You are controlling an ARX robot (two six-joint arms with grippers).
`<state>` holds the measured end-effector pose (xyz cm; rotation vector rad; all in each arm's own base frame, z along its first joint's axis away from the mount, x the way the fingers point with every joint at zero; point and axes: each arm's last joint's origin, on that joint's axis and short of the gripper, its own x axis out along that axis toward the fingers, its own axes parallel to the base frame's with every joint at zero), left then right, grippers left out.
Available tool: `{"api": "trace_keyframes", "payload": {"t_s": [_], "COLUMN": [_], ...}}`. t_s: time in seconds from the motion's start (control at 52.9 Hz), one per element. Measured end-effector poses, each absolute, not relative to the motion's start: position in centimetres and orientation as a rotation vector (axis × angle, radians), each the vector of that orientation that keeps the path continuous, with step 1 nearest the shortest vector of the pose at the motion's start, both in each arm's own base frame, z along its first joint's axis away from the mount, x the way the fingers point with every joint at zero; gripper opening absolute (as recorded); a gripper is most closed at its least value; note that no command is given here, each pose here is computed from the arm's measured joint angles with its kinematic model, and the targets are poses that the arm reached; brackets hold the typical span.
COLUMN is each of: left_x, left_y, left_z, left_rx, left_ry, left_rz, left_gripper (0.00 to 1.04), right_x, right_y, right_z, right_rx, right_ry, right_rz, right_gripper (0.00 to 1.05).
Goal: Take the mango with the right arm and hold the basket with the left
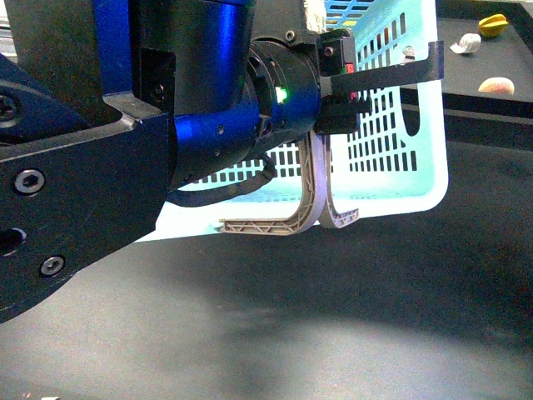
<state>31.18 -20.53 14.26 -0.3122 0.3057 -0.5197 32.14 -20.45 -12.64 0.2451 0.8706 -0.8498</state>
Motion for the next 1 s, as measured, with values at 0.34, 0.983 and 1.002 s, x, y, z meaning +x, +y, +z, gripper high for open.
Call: {"api": "trace_keyframes", "payload": {"t_s": [0.34,0.983,1.002], "left_x": [31.2,31.2,31.2], "left_y": [-20.5,-20.5,-20.5], "left_z": [14.3,14.3,14.3], "left_rx": [-0.312,-0.312,-0.312], "left_ry": [0.306,0.306,0.306], "left_rz": [-0.519,-0.520,-0.520], "left_gripper": [0.05,0.05,0.05], "right_x": [31.4,30.5,30.5], "right_y": [-20.1,-17.4,-17.2], "right_z": [-12.9,-1.2,-0.8], "right_rx": [0.251,0.359,0.361], "right_ry": [0.882,0.714,0.710], "right_rz": [-0.859,-0.682,-0.670], "right_gripper": [0.62,0.60,0.60]}}
